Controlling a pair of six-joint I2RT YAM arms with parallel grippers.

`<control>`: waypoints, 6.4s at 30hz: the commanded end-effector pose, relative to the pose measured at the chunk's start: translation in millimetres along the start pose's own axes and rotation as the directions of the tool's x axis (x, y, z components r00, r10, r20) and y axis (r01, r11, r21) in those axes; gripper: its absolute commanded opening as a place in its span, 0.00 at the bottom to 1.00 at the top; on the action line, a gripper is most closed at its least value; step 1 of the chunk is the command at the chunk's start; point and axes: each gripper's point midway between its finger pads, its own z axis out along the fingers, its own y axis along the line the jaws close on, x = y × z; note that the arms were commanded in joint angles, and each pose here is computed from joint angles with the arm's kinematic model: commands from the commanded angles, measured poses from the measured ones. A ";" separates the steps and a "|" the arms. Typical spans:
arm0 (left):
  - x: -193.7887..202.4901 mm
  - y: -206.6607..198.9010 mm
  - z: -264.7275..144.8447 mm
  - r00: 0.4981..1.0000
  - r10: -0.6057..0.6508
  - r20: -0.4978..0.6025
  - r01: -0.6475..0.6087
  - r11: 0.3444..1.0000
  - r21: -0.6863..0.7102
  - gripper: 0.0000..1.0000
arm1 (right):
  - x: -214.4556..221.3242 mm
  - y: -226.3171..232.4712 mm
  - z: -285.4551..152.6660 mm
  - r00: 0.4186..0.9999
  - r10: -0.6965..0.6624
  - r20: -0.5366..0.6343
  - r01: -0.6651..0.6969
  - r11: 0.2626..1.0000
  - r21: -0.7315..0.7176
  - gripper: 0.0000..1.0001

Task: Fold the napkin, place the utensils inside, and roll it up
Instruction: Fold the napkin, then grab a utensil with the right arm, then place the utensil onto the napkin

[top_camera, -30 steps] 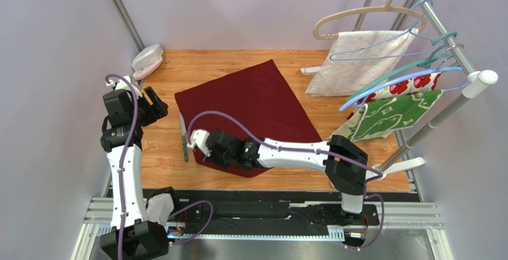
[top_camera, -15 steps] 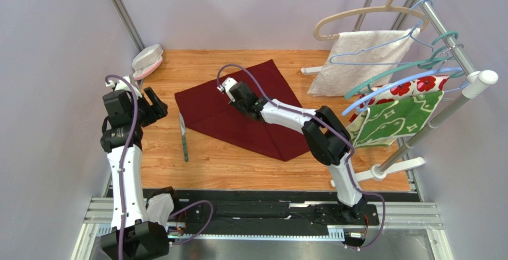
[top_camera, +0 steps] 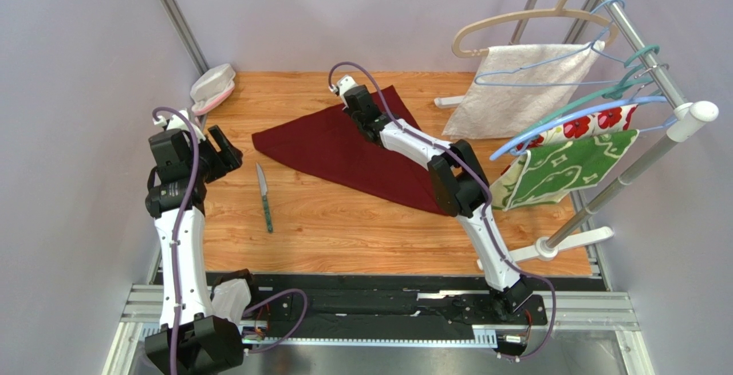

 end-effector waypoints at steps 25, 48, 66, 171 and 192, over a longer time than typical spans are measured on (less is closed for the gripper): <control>0.1 -1.1 6.6 1.000 0.001 -0.011 -0.001 1.000 0.024 0.78 | -23.7 -78.5 84.6 0.983 0.070 0.170 -0.110 0.965 0.239 0.00; 0.7 -1.3 8.0 1.000 -0.001 -0.016 0.001 1.000 0.028 0.78 | -25.4 -104.7 102.1 0.969 0.086 0.231 -0.152 0.946 0.286 0.00; 0.1 -2.7 6.6 1.000 0.003 -0.013 -0.002 0.999 0.033 0.78 | -64.0 -104.9 57.4 0.945 0.055 0.323 -0.142 0.957 0.254 0.90; -19.0 1.7 -30.7 0.985 0.018 0.171 -0.012 0.999 -0.032 0.79 | 169.7 223.9 -212.2 0.918 -0.191 -0.347 -0.029 0.840 -0.542 0.00; -17.9 1.4 -28.0 0.987 0.015 0.159 -0.011 1.000 -0.027 0.79 | 48.8 37.9 -141.6 0.983 -0.184 -0.017 0.161 0.902 -0.399 0.00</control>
